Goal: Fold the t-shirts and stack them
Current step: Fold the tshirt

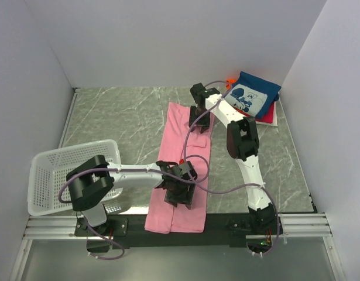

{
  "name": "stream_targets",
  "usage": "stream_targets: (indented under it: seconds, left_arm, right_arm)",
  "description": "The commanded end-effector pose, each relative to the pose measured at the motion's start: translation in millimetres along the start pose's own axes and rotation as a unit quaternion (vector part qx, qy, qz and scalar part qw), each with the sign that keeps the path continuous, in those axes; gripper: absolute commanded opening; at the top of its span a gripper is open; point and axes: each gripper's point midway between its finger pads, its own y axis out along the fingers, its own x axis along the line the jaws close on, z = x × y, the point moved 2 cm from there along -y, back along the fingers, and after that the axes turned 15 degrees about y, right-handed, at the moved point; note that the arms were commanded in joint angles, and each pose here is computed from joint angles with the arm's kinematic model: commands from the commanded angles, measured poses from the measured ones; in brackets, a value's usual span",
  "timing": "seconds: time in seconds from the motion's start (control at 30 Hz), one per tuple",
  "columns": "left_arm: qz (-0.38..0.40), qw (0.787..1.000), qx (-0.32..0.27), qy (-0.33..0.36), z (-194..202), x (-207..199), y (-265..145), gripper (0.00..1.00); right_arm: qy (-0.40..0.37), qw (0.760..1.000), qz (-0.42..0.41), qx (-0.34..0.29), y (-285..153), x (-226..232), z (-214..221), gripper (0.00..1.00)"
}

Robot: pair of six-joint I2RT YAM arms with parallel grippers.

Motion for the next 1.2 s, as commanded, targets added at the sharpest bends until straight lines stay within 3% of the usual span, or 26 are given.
stream_targets:
  seconds: [0.0, 0.17, 0.33, 0.5, 0.57, 0.63, 0.77, 0.8, 1.17]
  left_arm:
    - [0.011, 1.000, -0.022, 0.016, -23.9, -7.5, 11.5, 0.67]
    - [0.009, 0.999, -0.038, 0.000, -42.8, -11.5, 7.3, 0.67]
    - [-0.014, 0.995, -0.092, -0.034, -67.9, -6.2, -26.2, 0.67]
    - [-0.037, 0.983, -0.160, -0.079, -77.1, 6.6, -68.6, 0.67]
    - [-0.036, 0.975, -0.193, -0.101, -72.8, 13.4, -86.8, 0.67]
    - [-0.029, 0.970, -0.208, -0.121, -60.5, 22.0, -96.7, 0.67]
    - [-0.017, 0.970, -0.194, -0.146, -29.7, 37.3, -92.4, 0.67]
    - [-0.012, 0.970, -0.191, -0.150, -19.9, 42.6, -89.5, 0.67]
    - [-0.023, 0.974, -0.146, -0.172, 32.3, 71.1, -76.1, 0.66]
  right_arm:
    - [0.011, 1.000, 0.011, -0.015, 21.9, -1.8, -17.6, 0.58]
    - [-0.006, 1.000, -0.013, -0.020, 17.3, 5.0, -31.9, 0.58]
    - [-0.032, 0.996, -0.074, -0.031, -11.2, 21.0, -38.4, 0.60]
    - [-0.047, 0.986, -0.137, -0.079, -75.4, 35.5, -45.6, 0.60]
    - [-0.049, 0.980, -0.160, -0.110, -118.0, 37.4, -45.7, 0.60]
    - [-0.040, 0.980, -0.157, -0.111, -130.1, 25.9, -33.9, 0.60]
    - [-0.014, 0.975, -0.184, -0.123, -174.2, -1.6, 4.8, 0.60]
    - [-0.005, 0.981, -0.165, -0.098, -156.0, -19.4, 25.0, 0.60]
    - [0.069, 0.991, -0.111, -0.005, -125.6, -140.2, 238.1, 0.59]
